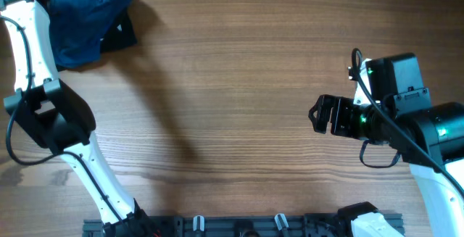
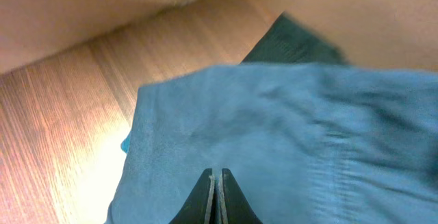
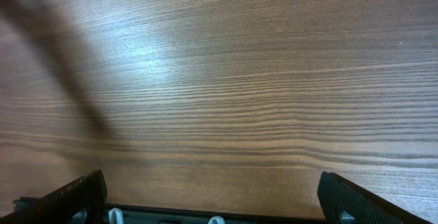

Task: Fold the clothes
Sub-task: 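Release the trousers on the pile and hold the left gripper there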

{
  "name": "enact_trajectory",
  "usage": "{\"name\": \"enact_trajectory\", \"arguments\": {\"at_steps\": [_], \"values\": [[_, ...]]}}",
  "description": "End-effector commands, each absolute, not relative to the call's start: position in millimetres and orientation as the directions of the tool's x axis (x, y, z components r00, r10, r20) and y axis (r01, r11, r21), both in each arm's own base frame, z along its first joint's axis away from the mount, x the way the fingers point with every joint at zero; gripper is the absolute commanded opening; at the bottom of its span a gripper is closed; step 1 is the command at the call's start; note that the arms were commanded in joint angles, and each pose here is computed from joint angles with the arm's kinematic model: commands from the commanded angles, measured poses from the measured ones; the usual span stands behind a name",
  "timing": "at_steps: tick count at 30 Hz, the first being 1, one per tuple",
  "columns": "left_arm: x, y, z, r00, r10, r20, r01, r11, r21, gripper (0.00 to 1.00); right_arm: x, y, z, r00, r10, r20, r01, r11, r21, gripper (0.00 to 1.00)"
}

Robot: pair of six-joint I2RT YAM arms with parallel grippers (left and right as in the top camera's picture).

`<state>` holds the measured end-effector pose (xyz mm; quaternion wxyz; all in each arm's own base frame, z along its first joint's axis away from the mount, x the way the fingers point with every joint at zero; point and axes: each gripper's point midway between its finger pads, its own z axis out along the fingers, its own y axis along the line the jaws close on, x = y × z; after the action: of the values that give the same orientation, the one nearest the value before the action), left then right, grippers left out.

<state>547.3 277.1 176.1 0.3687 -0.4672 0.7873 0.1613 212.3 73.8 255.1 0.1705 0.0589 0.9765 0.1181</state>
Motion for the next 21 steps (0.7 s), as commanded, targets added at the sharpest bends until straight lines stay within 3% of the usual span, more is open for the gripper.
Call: {"name": "enact_trajectory", "arguments": {"at_steps": [1, 11, 21], "values": [[549, 281, 131, -0.317, -0.645, -0.696, -0.873, 0.486, -0.053, 0.05, 214, 73, 259, -0.931, 0.142, -0.335, 0.060, 0.968, 0.245, 1.00], [550, 280, 93, -0.356, -0.657, -0.664, -0.874, 0.487, -0.014, 0.06, 213, 75, 259, -0.933, 0.140, -0.332, 0.055, 0.966, 0.253, 1.00], [578, 255, 248, -0.127, -0.551, -0.825, -0.798, 0.550, -0.245, 0.10, 214, 75, 259, -0.932, 0.141, -0.333, 0.055, 0.966, 0.254, 1.00]]}}
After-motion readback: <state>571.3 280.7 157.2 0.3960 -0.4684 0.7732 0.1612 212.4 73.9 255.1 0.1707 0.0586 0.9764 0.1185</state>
